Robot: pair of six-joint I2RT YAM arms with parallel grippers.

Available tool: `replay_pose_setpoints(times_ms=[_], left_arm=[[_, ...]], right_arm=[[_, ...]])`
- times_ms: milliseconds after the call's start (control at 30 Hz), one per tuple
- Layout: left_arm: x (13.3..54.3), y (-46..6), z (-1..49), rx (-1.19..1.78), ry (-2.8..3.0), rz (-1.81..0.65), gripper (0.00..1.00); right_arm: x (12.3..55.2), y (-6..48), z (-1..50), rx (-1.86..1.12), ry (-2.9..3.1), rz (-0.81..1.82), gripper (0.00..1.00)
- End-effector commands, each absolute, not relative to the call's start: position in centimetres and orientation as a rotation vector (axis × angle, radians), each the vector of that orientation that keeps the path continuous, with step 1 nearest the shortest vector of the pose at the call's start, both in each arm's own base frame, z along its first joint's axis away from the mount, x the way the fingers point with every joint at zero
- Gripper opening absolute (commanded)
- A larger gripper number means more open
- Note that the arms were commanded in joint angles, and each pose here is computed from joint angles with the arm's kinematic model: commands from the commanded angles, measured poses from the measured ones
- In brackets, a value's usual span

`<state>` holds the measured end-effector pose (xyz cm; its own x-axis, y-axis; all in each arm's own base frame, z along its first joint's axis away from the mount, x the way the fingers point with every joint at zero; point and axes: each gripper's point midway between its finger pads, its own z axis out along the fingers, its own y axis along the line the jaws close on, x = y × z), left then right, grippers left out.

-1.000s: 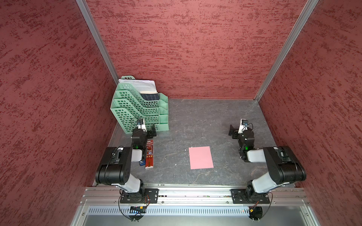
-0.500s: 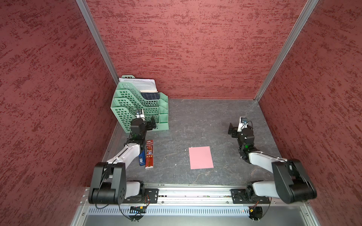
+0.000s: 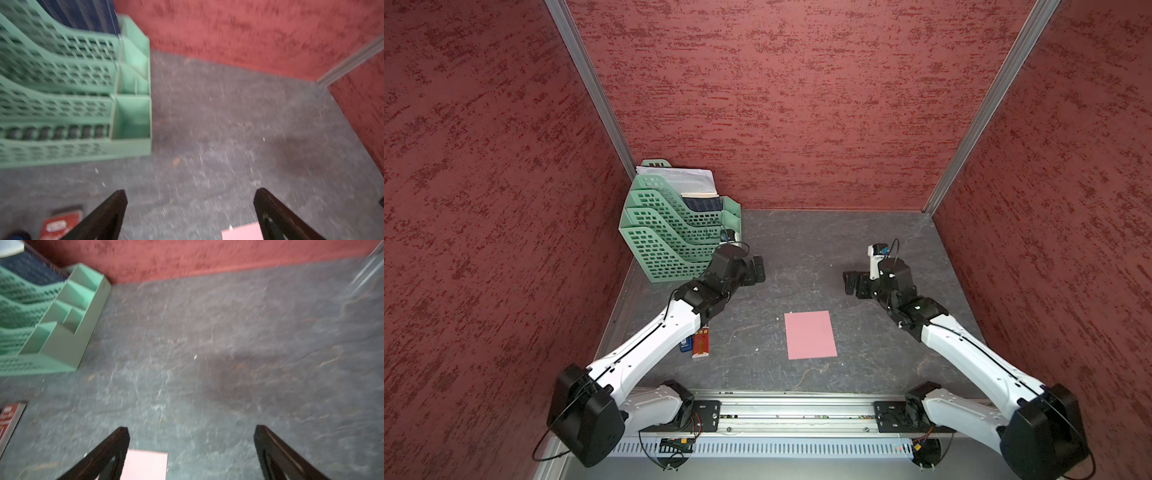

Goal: Fold the square paper along the opposite sides
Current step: Pick up the paper from the center of the board.

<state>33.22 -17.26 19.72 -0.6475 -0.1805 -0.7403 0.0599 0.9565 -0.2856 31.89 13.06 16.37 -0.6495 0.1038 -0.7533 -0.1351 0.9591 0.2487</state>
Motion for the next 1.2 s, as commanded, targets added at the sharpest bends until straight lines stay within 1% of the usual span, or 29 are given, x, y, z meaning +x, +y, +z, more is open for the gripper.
replay_pose_setpoints(times_ms=[0,167,333,600,733,833,1167], left_arm=[[28.3,-19.2,12.0,-0.166,2.593,-0.431,1.0],[25.3,-22.0,7.5,-0.159,2.749,-0.613,0.92],[23.4,-23.9,5.7,-0.16,2.83,-0.77,0.89],[21.3,-25.3,3.9,-0.17,2.902,-0.846,0.8],[21.1,-25.0,2.9,-0.195,2.929,-0.8,0.8],[21.3,-24.8,2.0,-0.168,2.932,-0.753,0.9],[21.6,-24.4,0.3,-0.191,2.955,-0.68,0.89]], right_arm=[[26.8,15.4,11.6,-0.032,2.502,0.523,0.99],[23.3,17.9,9.8,-0.035,2.59,0.707,0.98],[21.3,20.4,9.1,-0.055,2.566,0.933,0.91],[19.9,21.2,5.9,-0.062,2.575,1.027,0.87],[19.6,21.7,4.5,-0.057,2.591,1.058,0.85],[19.3,22.0,3.8,-0.061,2.595,1.069,0.85],[18.7,24.0,3.1,-0.114,2.59,1.114,0.84]])
